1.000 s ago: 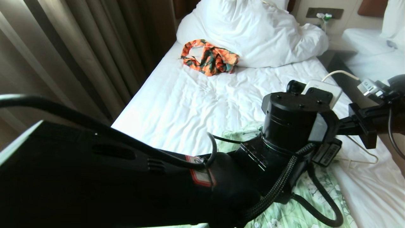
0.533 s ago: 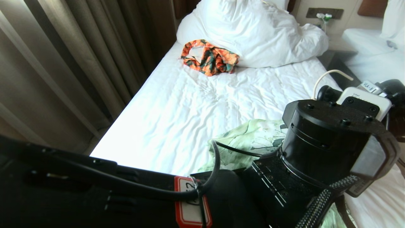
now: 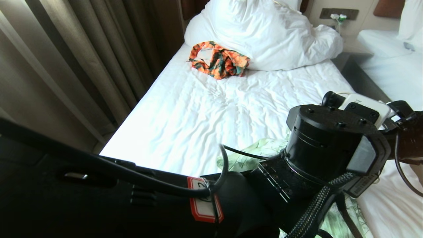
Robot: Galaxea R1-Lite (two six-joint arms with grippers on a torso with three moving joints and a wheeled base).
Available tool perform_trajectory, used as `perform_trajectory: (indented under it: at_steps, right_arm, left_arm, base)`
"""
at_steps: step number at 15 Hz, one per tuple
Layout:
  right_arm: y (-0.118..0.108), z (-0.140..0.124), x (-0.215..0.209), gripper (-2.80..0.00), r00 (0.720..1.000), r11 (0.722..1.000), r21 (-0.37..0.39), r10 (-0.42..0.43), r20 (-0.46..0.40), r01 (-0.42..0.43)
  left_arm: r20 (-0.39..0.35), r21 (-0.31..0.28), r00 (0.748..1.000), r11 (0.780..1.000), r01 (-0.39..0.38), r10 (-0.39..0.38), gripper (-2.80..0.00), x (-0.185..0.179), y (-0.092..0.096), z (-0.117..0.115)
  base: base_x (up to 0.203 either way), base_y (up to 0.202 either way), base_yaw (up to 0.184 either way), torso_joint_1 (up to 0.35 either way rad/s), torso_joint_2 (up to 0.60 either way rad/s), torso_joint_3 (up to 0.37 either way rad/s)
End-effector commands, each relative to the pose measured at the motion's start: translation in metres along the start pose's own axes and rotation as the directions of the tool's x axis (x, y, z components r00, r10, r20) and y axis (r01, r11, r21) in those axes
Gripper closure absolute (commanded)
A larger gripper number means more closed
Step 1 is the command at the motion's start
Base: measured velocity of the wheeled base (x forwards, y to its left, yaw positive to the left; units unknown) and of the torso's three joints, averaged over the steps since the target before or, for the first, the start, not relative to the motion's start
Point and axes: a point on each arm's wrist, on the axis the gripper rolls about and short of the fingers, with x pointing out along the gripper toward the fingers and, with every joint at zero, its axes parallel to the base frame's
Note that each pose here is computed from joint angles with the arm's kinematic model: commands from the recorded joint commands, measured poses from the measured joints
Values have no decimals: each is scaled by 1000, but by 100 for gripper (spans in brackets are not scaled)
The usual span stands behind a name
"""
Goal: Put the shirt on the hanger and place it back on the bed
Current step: Hook one side of the shirt onto the hanger
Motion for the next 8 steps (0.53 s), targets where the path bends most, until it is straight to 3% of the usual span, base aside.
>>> perform_trajectory:
  at_steps: [1,2,3,8]
  right_arm:
    - [-2,-9,2,0,1000,1000,18,8,11,-9]
    - [-4,-11,3,0,1000,1000,20,11,12,-12]
    - [-6,-15,5,0,1000,999,30,15,13,-15]
    - [-5,-23,9,0,999,998,57,36,41,-39]
  left_arm:
    - [-10,4,1000,1000,-6,6,0,2,1,-4]
    - [-11,5,1000,1000,-2,2,-232,3,-1,-5]
    - [-11,6,1000,1000,4,-4,-280,2,-4,-5]
    - [-32,20,999,999,43,-42,-280,0,-20,-13]
  base:
    - [0,0,0,0,0,0]
    - [0,0,0,0,0,0]
    - [0,0,0,0,0,0]
    - [0,0,0,0,0,0]
